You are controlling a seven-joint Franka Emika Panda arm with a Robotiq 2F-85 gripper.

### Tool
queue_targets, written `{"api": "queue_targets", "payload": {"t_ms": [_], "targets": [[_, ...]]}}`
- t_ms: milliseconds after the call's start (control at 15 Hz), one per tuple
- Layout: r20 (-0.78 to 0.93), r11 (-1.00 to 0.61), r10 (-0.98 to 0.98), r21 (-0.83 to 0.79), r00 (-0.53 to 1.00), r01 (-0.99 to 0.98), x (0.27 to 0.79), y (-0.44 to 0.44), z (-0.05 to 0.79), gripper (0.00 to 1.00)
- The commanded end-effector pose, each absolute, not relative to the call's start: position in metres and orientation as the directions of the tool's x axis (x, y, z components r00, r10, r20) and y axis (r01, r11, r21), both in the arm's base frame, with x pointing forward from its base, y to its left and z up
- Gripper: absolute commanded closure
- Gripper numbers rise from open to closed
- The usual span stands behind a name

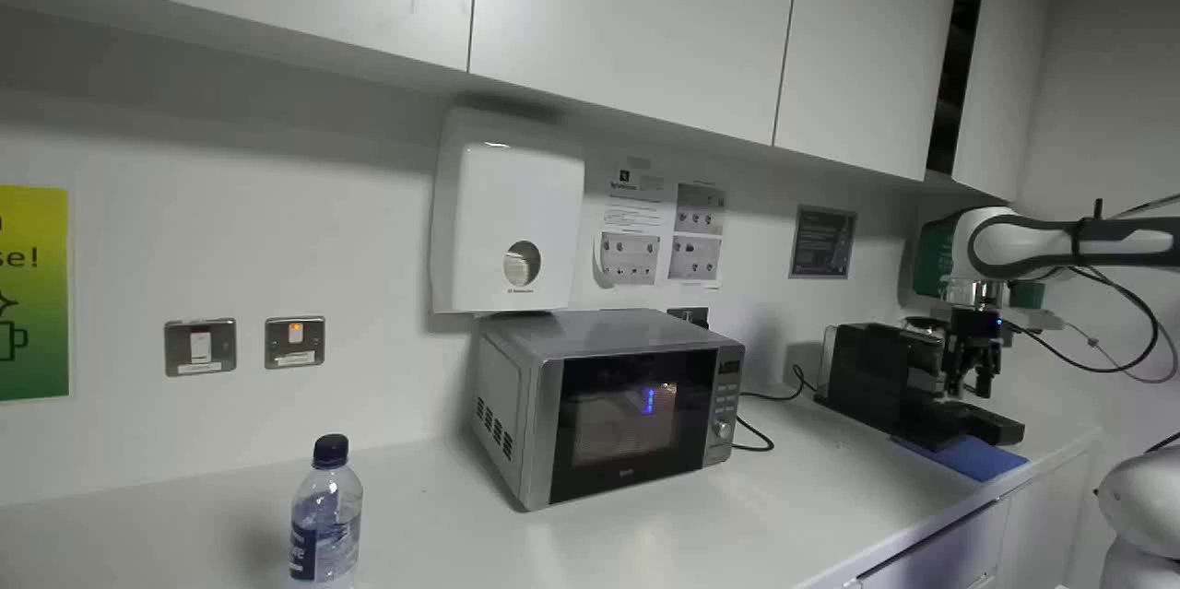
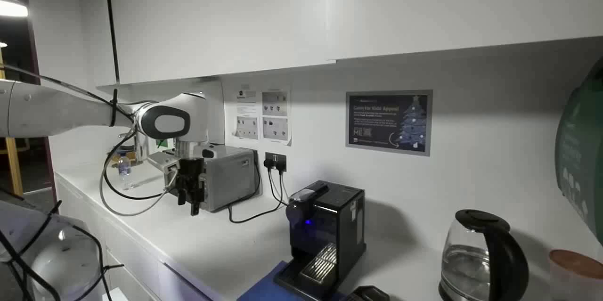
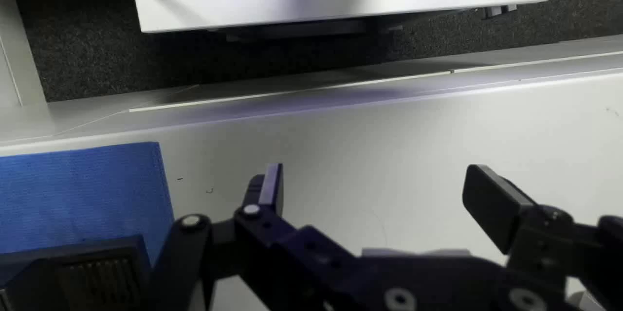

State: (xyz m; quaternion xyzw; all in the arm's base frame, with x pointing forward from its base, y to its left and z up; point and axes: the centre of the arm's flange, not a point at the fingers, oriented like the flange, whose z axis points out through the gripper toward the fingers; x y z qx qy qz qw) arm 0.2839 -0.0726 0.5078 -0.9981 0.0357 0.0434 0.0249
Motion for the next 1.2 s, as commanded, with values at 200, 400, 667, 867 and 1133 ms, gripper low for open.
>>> {"api": "queue_targets", "payload": {"t_ms": [200, 400, 667, 867, 1133], "targets": [[-0.06, -0.996, -0.08, 0.052, 0.995, -0.077, 0.288, -0.068, 0.508, 0.0], [-0.013, -0.991, -0.056, 0.121, 0.998, -0.055, 0.299, -0.046, 0.498, 0.0], [0.061, -0.99, -0.021, 0.139, 0.998, -0.029, 0.315, -0.004, 0.476, 0.0], [0.126, -0.99, 0.013, 0.143, 0.992, -0.005, 0.324, 0.03, 0.458, 0.0], [0.209, -0.99, 0.053, 0.136, 0.976, 0.025, 0.335, 0.061, 0.438, 0.0]]}}
